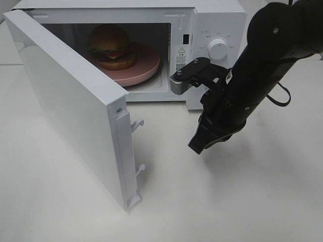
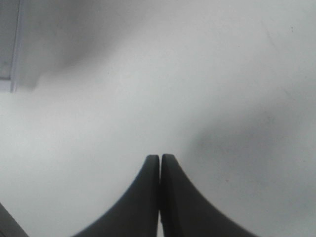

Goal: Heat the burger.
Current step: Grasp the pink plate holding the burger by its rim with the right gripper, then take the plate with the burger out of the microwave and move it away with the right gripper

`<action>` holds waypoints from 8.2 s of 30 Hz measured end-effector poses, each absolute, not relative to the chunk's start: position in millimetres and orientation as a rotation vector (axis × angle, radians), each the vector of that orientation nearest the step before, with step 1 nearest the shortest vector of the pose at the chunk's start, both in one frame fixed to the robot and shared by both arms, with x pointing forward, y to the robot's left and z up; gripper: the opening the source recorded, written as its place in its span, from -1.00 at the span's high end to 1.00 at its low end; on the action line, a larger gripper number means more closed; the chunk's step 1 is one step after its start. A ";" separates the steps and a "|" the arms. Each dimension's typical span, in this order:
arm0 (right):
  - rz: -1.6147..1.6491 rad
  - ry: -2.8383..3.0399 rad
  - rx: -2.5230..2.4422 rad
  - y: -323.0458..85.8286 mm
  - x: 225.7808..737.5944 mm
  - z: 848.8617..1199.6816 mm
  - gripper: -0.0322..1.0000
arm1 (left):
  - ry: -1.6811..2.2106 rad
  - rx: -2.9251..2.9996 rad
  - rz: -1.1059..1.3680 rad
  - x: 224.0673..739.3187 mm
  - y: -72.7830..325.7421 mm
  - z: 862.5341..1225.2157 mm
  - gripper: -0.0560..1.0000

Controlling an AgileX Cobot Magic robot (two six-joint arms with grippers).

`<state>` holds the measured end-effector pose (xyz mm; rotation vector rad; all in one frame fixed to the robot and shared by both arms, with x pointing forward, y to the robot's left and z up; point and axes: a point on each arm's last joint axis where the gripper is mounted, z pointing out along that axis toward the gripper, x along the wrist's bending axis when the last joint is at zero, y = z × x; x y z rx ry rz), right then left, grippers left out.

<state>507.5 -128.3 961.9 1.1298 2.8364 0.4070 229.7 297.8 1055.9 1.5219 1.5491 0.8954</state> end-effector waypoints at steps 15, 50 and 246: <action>0.195 2.926 0.288 -134.0 519.4 977.4 0.88 | 1.549 1.522 0.895 229.7 297.8 1055.9 -0.99; 0.174 2.445 -0.581 -120.8 549.8 993.0 -0.72 | 1.549 1.522 0.895 229.7 297.8 1055.9 -0.99; 0.360 2.592 -0.695 -50.7 591.0 975.2 0.76 | 1.549 1.522 0.895 229.7 297.8 1055.9 -0.99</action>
